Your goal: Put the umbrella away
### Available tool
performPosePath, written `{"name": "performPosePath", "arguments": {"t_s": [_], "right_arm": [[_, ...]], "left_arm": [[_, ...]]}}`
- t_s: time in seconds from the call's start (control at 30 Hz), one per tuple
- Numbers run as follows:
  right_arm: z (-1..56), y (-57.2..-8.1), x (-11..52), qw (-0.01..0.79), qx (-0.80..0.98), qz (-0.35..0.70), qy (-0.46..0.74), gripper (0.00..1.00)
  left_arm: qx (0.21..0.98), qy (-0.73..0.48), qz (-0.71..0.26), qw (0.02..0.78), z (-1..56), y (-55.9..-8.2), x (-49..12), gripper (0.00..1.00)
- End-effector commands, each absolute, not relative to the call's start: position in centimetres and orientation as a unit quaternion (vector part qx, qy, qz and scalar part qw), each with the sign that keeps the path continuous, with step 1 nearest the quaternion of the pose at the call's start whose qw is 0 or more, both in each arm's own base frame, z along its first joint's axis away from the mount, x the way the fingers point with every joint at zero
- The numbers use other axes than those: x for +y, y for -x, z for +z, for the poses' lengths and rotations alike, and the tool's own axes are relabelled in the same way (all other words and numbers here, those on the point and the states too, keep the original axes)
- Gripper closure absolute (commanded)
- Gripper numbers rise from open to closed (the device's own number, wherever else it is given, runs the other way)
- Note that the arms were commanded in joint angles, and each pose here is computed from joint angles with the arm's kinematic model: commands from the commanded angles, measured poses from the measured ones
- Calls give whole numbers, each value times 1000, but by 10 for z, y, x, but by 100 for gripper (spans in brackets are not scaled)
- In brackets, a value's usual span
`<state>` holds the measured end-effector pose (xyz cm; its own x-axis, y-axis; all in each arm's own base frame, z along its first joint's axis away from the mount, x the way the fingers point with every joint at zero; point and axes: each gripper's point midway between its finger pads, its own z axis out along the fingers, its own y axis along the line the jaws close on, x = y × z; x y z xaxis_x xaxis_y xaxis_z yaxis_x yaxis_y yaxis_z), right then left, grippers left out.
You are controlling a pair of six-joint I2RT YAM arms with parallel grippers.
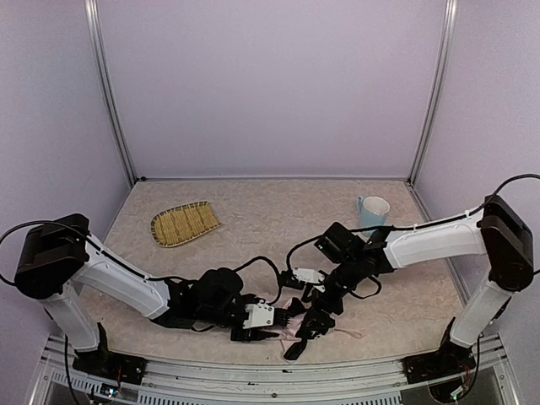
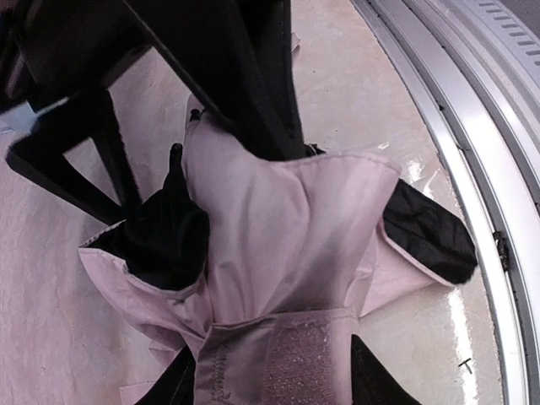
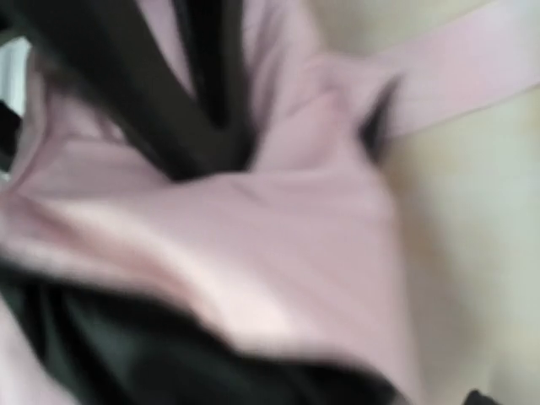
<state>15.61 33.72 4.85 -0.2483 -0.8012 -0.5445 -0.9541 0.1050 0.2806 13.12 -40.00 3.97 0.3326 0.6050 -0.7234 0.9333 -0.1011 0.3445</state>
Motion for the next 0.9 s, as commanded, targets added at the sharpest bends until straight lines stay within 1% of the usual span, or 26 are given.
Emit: {"name": "performPosePath", "arguments": {"t_s": [0.0,0.03,0.13,0.27,0.37,0.47,0.63,0.73,0.87], "right_arm": [[89,-199,334,272,726,228,590,0],[103,-199,334,295,715,233,590,0],[116,-184,335,331,679,249,606,0],[116,-158,352,346,638,290,624,0],[107,-147,364,348,631,293,629,0],[84,-142,368,326,640,294,631,0],[28,-141,352,258,689,235,635,0],[22,-134,353,245,685,244,641,0],[14,-136,354,234,689,236,644,0]], "left_arm": [[593,-740,-197,249,-28,-107,-347,54],[594,-738,-198,250,-28,-108,-347,54],[596,-734,-202,254,-27,-109,-349,53],[597,-728,-209,263,-24,-110,-352,53],[599,-726,-208,264,-24,-111,-352,52],[600,-726,-208,264,-24,-112,-352,52],[603,-720,-211,271,-21,-114,-351,52],[604,-708,-219,292,-12,-118,-345,51],[607,-694,-221,319,1,-128,-336,51]]}}
